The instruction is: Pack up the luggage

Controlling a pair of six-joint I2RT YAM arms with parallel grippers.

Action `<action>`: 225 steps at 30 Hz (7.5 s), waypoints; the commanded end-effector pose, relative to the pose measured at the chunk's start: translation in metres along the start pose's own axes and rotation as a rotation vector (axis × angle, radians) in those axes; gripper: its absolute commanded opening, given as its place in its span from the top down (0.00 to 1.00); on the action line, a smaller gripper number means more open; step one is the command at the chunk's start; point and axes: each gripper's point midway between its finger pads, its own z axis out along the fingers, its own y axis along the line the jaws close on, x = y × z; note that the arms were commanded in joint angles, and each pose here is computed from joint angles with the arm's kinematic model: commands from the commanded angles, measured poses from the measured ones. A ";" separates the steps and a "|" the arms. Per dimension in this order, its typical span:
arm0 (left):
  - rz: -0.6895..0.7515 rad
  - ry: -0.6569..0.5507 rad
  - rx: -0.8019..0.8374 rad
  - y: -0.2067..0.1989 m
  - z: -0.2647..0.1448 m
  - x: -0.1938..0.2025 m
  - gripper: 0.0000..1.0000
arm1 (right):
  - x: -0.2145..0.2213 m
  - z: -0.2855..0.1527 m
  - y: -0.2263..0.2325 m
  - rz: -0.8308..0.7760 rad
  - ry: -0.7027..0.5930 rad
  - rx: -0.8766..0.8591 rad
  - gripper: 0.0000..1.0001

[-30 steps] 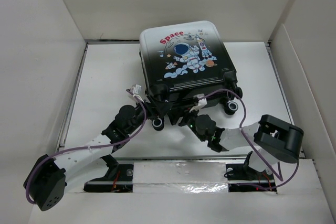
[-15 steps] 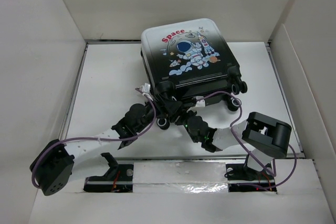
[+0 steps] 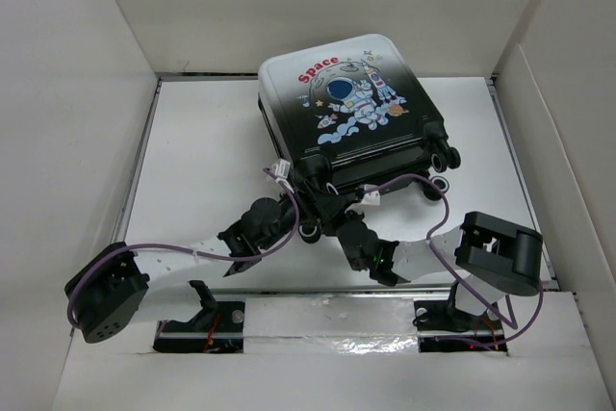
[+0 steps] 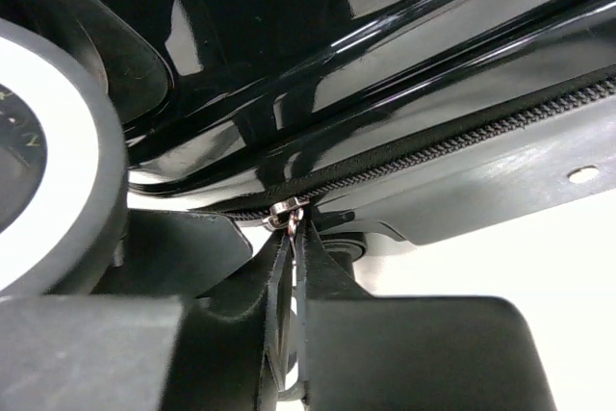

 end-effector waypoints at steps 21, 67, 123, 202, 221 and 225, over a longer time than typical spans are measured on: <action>0.030 -0.189 0.331 -0.090 -0.060 -0.064 1.00 | -0.057 -0.042 -0.097 -0.007 -0.126 0.283 1.00; 0.138 -0.430 -0.203 0.043 -0.113 -0.149 0.51 | -0.030 0.004 0.133 0.172 0.040 -0.671 1.00; 0.268 -0.075 -0.025 0.093 -0.060 -0.046 0.49 | -0.040 -0.005 0.086 -0.422 0.248 -0.038 0.23; 0.497 -0.318 -0.614 0.151 -0.069 -0.080 1.00 | -0.076 -0.044 0.063 -0.830 0.379 0.001 0.98; 0.172 -0.620 -0.572 0.124 -0.077 -0.187 0.47 | -0.039 -0.082 0.112 -0.763 0.437 -0.294 1.00; 0.135 -0.731 -0.344 0.055 -0.112 -0.207 0.14 | -0.045 -0.085 0.157 -0.713 0.397 -0.408 0.99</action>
